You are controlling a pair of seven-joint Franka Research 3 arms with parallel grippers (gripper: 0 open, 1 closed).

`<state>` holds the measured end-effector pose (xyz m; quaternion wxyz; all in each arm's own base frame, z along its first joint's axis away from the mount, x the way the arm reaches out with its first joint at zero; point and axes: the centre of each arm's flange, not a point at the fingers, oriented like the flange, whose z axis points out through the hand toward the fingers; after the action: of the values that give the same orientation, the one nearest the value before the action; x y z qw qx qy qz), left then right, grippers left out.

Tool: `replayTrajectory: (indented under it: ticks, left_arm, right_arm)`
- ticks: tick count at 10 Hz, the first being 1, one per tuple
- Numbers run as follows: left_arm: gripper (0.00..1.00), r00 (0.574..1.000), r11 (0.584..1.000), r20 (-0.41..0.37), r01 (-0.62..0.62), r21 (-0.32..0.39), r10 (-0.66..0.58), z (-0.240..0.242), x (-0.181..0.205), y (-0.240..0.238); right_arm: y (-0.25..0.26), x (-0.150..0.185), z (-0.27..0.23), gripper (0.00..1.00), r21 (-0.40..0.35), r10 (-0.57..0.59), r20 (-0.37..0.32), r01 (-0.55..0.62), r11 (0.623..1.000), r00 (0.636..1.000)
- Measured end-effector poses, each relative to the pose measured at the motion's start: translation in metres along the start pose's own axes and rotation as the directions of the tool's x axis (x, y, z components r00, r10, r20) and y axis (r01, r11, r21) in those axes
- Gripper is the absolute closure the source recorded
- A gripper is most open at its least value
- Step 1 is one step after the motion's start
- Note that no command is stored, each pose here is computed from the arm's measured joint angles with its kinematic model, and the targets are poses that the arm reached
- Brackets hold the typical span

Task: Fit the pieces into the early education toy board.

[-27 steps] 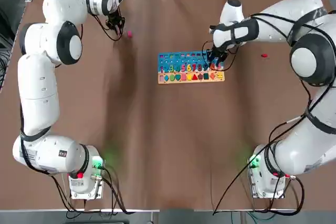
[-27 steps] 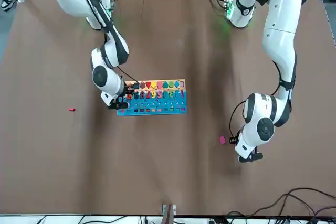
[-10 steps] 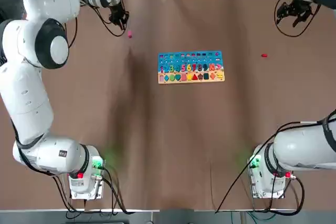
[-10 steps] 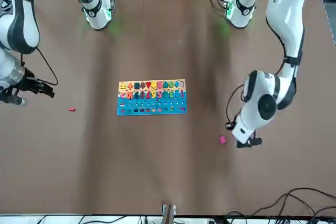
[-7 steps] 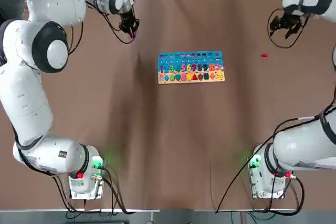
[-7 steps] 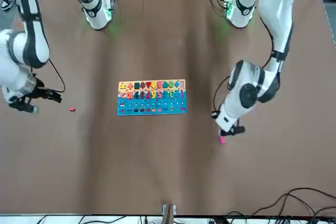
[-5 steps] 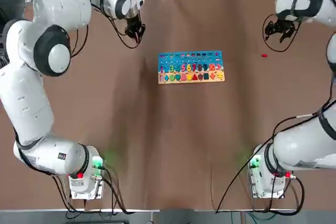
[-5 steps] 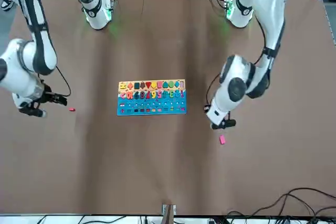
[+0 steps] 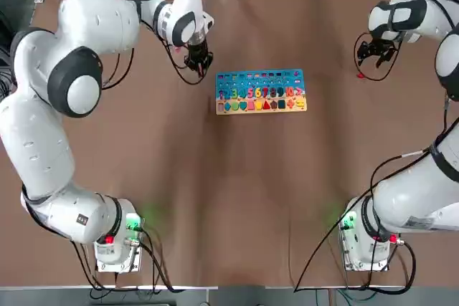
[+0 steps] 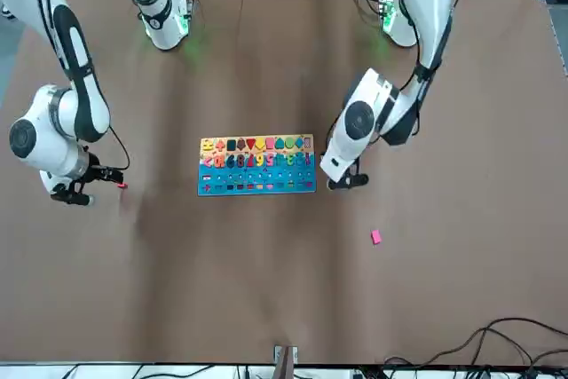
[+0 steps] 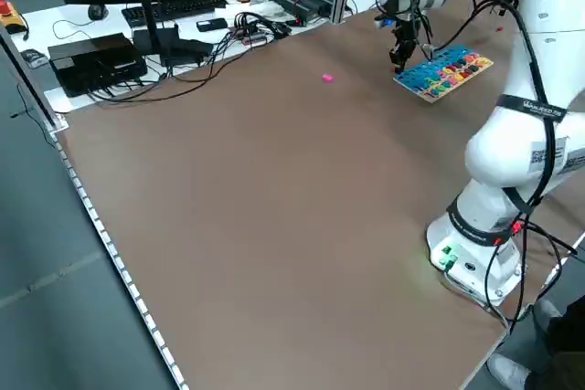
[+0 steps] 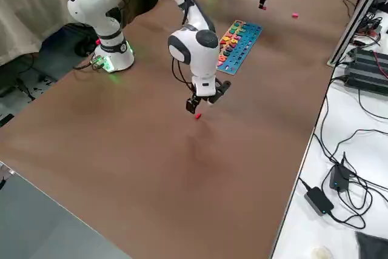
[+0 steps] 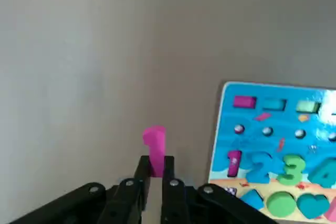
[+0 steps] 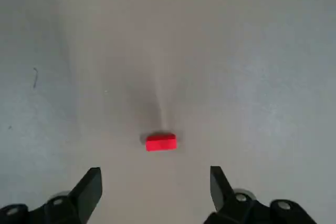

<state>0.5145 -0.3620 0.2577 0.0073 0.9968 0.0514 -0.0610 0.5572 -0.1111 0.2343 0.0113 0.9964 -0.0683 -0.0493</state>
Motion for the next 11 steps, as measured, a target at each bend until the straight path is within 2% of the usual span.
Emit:
replayTrajectory:
  ticks: [5,7,11]
  left_arm:
    - [0.86,0.999,1.000,-0.043,-0.020,-0.024,0.019,0.013,-0.043,0.048]
    - [0.86,0.997,1.000,-0.068,-0.024,-0.015,0.023,0.026,-0.049,0.058]
    - [0.86,0.997,0.999,-0.067,-0.049,-0.013,0.048,0.045,-0.063,0.071]
  right_arm:
    - [0.009,-0.001,0.014,0.16,0.003,-0.048,0.020,0.048,0.999,0.999]
    - [0.015,-0.002,0.025,0.19,0.011,-0.055,0.031,0.055,0.998,0.998]
    - [0.008,0.001,0.047,0.22,0.057,-0.026,0.024,0.024,0.998,0.999]
